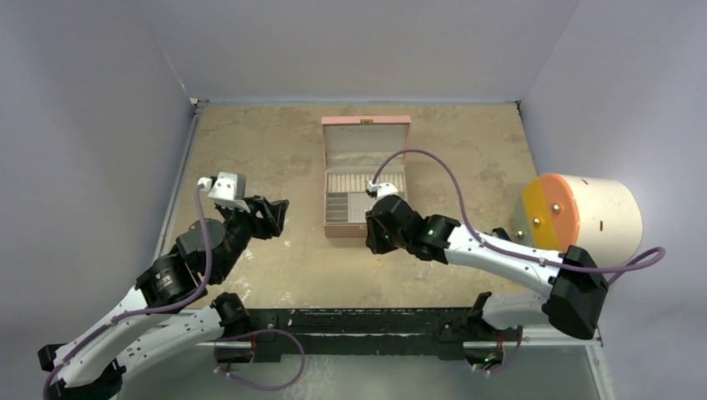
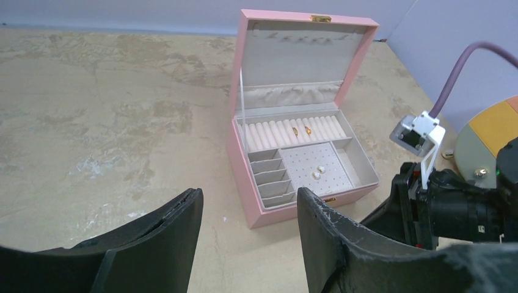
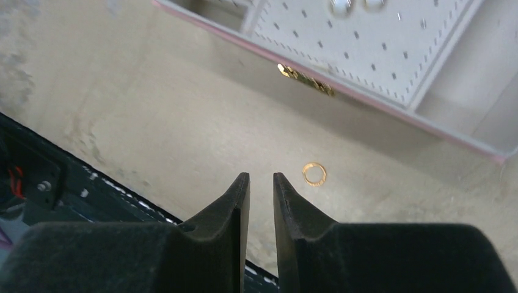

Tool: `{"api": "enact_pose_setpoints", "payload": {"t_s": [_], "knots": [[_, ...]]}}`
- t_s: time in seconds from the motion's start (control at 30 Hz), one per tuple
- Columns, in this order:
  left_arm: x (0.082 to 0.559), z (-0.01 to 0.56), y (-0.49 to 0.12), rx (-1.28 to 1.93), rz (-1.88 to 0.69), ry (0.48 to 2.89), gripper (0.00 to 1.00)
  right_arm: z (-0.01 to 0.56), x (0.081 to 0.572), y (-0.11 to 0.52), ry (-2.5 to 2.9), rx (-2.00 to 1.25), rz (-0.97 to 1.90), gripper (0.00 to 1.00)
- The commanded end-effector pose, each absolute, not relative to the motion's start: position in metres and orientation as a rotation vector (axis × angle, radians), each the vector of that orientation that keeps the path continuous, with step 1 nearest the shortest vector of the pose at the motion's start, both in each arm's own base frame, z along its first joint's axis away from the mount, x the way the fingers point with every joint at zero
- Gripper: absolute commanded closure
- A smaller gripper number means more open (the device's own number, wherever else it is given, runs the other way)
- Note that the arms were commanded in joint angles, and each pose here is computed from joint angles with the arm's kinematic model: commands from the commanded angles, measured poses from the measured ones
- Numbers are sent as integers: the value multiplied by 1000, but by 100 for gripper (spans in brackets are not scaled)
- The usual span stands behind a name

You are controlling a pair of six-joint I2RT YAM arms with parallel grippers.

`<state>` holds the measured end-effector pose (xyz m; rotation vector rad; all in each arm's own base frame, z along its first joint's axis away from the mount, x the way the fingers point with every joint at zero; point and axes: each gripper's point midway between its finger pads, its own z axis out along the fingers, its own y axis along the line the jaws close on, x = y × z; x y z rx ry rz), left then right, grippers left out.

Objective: Organize the mixed jewelry

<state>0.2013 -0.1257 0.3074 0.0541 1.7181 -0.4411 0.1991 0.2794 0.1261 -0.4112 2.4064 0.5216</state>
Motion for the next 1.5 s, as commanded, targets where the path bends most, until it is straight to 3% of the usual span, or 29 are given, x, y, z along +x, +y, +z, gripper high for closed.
{"api": "enact_pose_setpoints", "payload": {"t_s": [0.0,0.43,1.07,1.47], "knots": [[206,307,-126,64,-412,1713,42,105,188,258,2463,-202,478,77],[208,304,-126,64,-396,1726,42,70,188,237,2472,145,365,76],[206,305,-126,63,-408,1723,42,35,179,233,2541,185,110,76],[205,307,-125,61,-413,1719,42,34,182,240,2529,248,121,76]]}}
